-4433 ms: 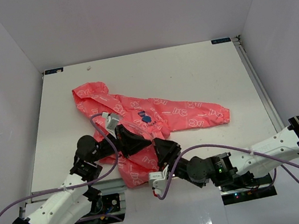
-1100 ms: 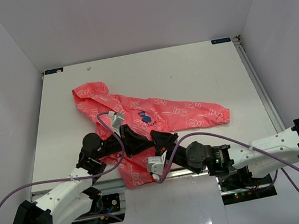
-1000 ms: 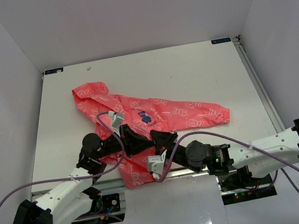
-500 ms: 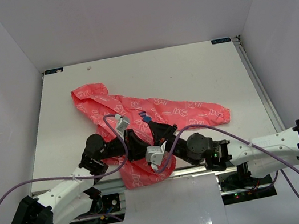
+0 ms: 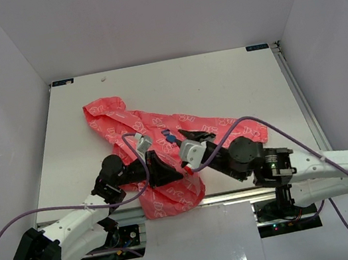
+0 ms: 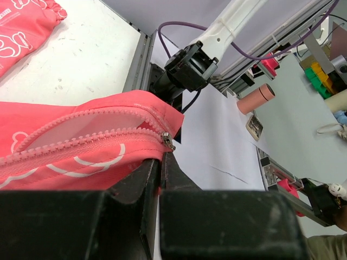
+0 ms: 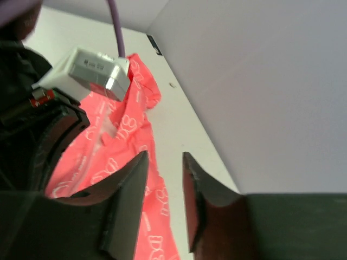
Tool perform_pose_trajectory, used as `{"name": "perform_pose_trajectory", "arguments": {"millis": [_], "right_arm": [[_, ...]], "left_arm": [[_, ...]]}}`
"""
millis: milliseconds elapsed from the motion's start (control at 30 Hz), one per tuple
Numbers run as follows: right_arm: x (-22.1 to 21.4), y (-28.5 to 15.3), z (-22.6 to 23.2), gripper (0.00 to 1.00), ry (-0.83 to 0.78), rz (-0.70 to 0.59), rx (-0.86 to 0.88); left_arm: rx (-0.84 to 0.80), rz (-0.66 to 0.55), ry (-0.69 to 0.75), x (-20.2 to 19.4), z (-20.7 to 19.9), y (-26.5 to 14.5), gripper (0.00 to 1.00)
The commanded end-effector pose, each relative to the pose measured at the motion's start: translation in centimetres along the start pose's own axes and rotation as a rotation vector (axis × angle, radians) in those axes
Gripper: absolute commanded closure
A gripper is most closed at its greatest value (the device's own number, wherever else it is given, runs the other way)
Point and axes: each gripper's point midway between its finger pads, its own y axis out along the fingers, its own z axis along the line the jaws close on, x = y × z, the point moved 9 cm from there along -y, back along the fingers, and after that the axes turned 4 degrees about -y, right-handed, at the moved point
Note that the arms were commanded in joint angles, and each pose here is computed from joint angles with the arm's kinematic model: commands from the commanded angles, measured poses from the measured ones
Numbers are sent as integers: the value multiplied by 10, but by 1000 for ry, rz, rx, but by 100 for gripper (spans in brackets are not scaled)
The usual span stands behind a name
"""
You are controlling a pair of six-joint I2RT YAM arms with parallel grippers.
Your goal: Zip up the jacket
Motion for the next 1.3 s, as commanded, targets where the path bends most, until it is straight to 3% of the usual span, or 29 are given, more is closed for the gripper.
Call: {"name": "perform_pose_trajectory", "arguments": {"millis": [0, 100, 200, 467, 800, 1267], "right_arm": [[3, -36, 2, 55, 202, 60, 121], [-9, -35, 20, 40, 105, 205, 108], [-16, -36, 41, 33, 20, 282, 99], [-12, -60, 75, 23, -154, 177, 123], [-26, -66, 98, 22, -315, 127, 141], [-37, -60, 111, 24, -504, 109, 11]], "left_arm": [[0, -15, 23, 3, -2, 1, 100], [-3, -18, 16, 5, -2, 3, 100], [-8, -19, 10, 6, -2, 3, 100], [-13, -17, -5, 8, -4, 4, 100], [-30, -24, -12, 10, -9, 3, 100], [-53, -31, -10, 9, -15, 0, 100]]}}
